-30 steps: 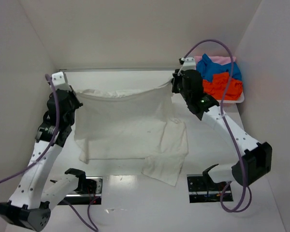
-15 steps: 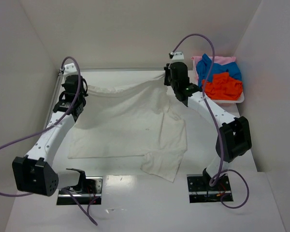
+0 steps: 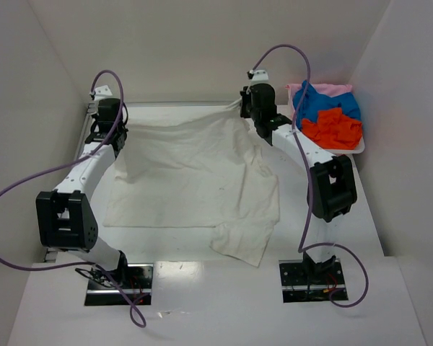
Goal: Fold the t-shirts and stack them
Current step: Flatten out the tshirt
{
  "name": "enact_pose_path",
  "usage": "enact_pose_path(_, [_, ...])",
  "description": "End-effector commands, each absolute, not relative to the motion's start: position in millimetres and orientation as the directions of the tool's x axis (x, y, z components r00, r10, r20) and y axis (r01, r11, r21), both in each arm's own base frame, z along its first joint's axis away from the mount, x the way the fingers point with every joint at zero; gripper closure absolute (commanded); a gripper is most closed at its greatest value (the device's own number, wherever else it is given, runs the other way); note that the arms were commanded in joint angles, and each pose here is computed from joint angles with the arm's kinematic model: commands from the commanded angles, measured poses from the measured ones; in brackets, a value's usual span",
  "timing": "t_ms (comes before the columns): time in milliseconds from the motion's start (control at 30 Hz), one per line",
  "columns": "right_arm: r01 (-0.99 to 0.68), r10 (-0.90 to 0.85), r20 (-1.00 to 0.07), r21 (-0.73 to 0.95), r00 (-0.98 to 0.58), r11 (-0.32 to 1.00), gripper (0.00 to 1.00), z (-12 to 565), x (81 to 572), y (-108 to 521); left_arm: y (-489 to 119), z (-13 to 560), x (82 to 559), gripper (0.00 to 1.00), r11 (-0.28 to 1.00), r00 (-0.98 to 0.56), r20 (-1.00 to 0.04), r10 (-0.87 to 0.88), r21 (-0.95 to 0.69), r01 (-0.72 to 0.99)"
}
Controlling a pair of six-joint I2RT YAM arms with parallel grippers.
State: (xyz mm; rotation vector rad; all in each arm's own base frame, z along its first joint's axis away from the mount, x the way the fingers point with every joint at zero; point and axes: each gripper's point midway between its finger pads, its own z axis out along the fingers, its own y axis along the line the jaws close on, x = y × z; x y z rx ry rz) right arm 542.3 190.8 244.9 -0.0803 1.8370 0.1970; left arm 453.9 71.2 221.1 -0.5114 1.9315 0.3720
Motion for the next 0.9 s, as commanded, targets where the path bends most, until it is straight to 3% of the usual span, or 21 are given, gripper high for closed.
enact_pose_path(0, [-0.251, 0.101, -0.977, 0.148, -0.19, 0.957, 1.0, 269, 557, 213, 84, 257, 466, 1.0, 0.84, -0.235, -0.954, -0.188, -0.032, -0.542])
enact_pose_path(167, [-0.264, 0.129, -0.968, 0.184, -0.214, 0.947, 0.99, 252, 571, 225, 93, 252, 469, 1.0, 0.829, -0.242, -0.951, -0.193, -0.026, -0.559])
enact_pose_path(300, [-0.321, 0.111, -0.952, 0.204, -0.285, 0.925, 0.86, 226, 576, 242, 93, 252, 471, 1.0, 0.831, -0.248, -0.951, -0.184, -0.016, -0.556])
enact_pose_path(333, [-0.351, 0.108, -0.95, 0.211, -0.291, 0.912, 0.77, 226, 574, 247, 98, 252, 470, 1.0, 0.827, -0.251, -0.951, -0.179, -0.008, -0.561])
enact_pose_path(367, [-0.351, 0.108, -0.95, 0.211, -0.291, 0.912, 0.61, 226, 574, 247, 98, 252, 470, 1.0, 0.827, -0.251, -0.951, -0.179, -0.007, -0.561])
enact_pose_path(400, [-0.349, 0.103, -0.947, 0.211, -0.303, 0.913, 0.3, 219, 572, 247, 98, 252, 470, 1.0, 0.827, -0.251, -0.951, -0.179, -0.007, -0.561])
enact_pose_path(467, [-0.294, 0.101, -0.946, 0.196, -0.309, 0.935, 0.23, 211, 572, 236, 101, 252, 470, 1.0, 0.828, -0.251, -0.951, -0.182, -0.011, -0.561])
enact_pose_path(500, [-0.276, 0.105, -0.949, 0.191, -0.298, 0.942, 0.14, 214, 572, 231, 99, 250, 469, 1.0, 0.833, -0.261, -0.948, -0.184, -0.009, -0.554])
enact_pose_path(633, [-0.177, 0.13, -0.936, 0.196, -0.326, 0.965, 0.0, 202, 570, 201, 98, 248, 467, 1.0, 0.839, -0.27, -0.946, -0.177, -0.001, -0.544])
enact_pose_path(867, [-0.116, 0.104, -0.908, 0.164, -0.406, 0.98, 0.0, 169, 576, 170, 93, 251, 466, 1.0, 0.854, -0.266, -0.947, -0.18, -0.016, -0.52])
